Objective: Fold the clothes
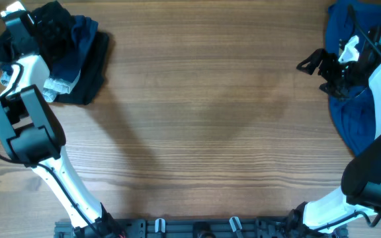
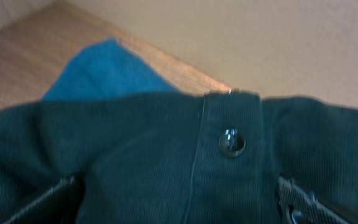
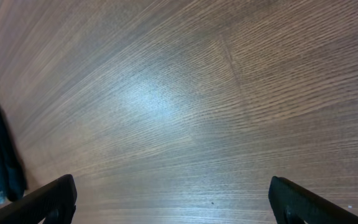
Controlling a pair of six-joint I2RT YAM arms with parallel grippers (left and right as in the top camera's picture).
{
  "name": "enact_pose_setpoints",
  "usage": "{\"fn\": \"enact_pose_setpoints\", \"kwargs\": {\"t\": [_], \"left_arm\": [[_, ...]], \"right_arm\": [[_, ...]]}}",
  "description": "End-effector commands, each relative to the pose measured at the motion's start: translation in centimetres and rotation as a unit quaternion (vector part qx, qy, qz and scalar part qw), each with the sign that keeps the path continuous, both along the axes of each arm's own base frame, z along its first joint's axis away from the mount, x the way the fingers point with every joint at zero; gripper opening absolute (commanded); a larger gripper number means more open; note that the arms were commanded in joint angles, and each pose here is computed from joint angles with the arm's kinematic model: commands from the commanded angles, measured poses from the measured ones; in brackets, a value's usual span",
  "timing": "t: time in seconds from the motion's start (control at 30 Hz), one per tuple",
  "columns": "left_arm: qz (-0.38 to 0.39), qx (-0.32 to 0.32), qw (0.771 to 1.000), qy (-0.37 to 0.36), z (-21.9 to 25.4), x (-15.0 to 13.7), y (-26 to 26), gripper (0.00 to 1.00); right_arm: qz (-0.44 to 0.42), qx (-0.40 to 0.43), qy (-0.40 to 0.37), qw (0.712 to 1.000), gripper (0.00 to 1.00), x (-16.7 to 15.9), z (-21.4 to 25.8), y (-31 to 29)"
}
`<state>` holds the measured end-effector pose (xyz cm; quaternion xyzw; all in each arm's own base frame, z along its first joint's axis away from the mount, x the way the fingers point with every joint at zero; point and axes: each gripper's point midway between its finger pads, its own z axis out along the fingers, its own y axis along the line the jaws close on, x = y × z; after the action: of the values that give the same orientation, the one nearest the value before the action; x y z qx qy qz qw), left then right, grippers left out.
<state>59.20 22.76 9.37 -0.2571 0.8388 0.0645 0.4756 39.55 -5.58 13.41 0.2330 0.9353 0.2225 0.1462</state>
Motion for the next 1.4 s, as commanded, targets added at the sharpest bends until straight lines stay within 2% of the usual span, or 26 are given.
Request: {"fn": "enact_pose_setpoints", "kwargs": {"t": [0.0, 0.1, 0.13, 0.3, 0.4, 0.5, 0.63, 0.73, 0.87, 0.97, 1.07, 1.17, 1.23, 1.37], "left_arm": [[0.012, -0.055, 0.990, 0.129, -5.9, -4.4, -1.6, 1.00], [0.035, -0.111, 0.970, 0.214, -9.4, -8.2, -3.1, 1.00], [0.036, -0.115, 0.967, 0.225, -10.2, -8.6, -3.4, 1.00], [0.039, -0.124, 0.957, 0.259, -14.8, -9.7, -3.5, 1.00], [0.028, -0.106, 0.965, 0.238, -14.4, -8.4, -3.1, 1.00], [0.023, -0.081, 0.980, 0.179, -8.6, -6.1, -2.2, 1.00], [0.014, -0.041, 0.996, 0.077, 3.2, -4.0, -2.0, 1.00], [0.010, -0.021, 1.000, 0.015, 10.9, -4.7, -2.7, 1.00], [0.005, -0.004, 0.999, -0.035, 19.0, -7.5, -4.0, 1.00], [-0.003, -0.005, 0.999, -0.036, 21.7, -9.8, -5.7, 1.00], [-0.014, -0.011, 1.000, -0.016, 22.4, -11.6, -7.4, 1.00], [-0.038, -0.023, 0.999, 0.024, 22.3, -14.0, -10.5, 1.00], [-0.056, -0.029, 0.997, 0.045, 22.3, -15.4, -12.5, 1.00], [-0.098, -0.035, 0.991, 0.082, 22.5, -18.4, -16.7, 1.00]], "right_arm": [[0.009, -0.010, -0.013, 1.000, 1.00, 0.5, 0.0, 0.0], [0.007, -0.014, -0.028, 0.999, 1.00, 1.2, 0.2, -0.1], [0.008, -0.015, -0.031, 0.999, 1.00, 1.4, 0.3, -0.2], [0.008, -0.019, -0.043, 0.999, 1.00, 1.9, 0.5, -0.3], [0.009, -0.019, -0.043, 0.999, 1.00, 1.9, 0.5, -0.3], [0.009, -0.019, -0.043, 0.999, 1.00, 1.9, 0.5, -0.3], [0.009, -0.020, -0.047, 0.999, 1.00, 2.1, 0.5, -0.3], [0.009, -0.024, -0.056, 0.998, 1.00, 2.5, 0.7, -0.4], [0.009, -0.033, -0.083, 0.996, 1.00, 3.6, 1.6, -0.8], [0.016, -0.039, -0.102, 0.994, 1.00, 4.2, 2.6, -1.0], [0.040, -0.053, -0.125, 0.990, 1.00, 4.3, 4.1, -0.8], [0.056, -0.095, -0.182, 0.977, 1.00, 3.7, 8.9, -1.0], [0.049, -0.124, -0.214, 0.968, 1.00, 2.3, 12.6, -1.0], [0.002, -0.221, -0.254, 0.942, 1.00, -3.1, 19.5, -2.2]]}}
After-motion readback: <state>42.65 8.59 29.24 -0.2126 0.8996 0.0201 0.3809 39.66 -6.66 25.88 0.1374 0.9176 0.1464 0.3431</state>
